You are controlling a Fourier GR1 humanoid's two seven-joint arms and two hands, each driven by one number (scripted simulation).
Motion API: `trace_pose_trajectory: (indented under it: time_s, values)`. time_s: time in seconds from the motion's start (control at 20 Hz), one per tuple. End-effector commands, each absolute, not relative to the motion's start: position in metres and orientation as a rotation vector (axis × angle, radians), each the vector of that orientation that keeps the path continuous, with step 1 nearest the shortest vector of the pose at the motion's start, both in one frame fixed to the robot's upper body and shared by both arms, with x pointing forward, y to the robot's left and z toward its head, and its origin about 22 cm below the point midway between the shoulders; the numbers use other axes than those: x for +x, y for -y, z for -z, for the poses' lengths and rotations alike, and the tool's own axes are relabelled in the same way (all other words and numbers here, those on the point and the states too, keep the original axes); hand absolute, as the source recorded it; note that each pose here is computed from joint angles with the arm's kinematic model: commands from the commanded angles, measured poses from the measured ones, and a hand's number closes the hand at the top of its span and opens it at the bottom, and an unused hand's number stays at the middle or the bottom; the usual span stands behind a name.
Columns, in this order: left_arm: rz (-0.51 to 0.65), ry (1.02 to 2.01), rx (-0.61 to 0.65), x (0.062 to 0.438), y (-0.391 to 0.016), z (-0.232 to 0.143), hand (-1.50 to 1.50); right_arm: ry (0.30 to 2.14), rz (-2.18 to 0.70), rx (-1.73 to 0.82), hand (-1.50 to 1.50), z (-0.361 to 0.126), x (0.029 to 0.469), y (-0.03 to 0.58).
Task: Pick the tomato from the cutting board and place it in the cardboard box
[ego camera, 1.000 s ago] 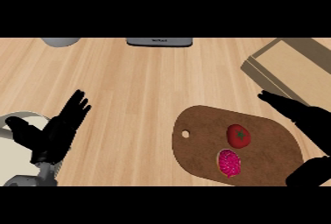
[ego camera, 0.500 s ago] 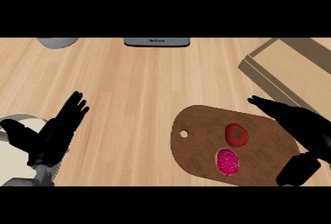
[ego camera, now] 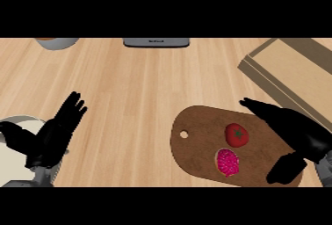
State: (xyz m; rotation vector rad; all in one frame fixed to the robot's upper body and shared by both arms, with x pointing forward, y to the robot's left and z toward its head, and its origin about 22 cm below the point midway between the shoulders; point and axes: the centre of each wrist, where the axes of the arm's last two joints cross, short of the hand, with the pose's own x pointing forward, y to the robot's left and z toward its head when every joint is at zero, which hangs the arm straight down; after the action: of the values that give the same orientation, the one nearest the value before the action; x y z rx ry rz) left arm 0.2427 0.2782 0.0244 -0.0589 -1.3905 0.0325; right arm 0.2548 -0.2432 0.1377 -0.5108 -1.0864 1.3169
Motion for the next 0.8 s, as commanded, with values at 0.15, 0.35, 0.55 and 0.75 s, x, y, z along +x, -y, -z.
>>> trace_pose_trajectory:
  time_s: [0.15, 0.35, 0.55, 0.75]
  values:
    - [-0.031, 1.434, 0.048, 0.242, -0.324, -0.045, 0.0, 1.15, -1.32, -0.524, -1.5, -0.132, 0.262, 0.228]
    - [-0.049, 1.447, 0.04, 0.258, -0.302, -0.049, 0.0, 1.083, -1.382, -0.572, -1.5, -0.127, 0.261, 0.214]
    - [-0.035, 1.441, 0.042, 0.245, -0.323, -0.054, 0.0, 1.074, -1.378, -0.567, -1.5, -0.119, 0.262, 0.216]
    - [-0.071, 1.428, 0.04, 0.252, -0.32, -0.048, 0.0, 1.034, -1.376, -0.576, -1.5, -0.119, 0.27, 0.219]
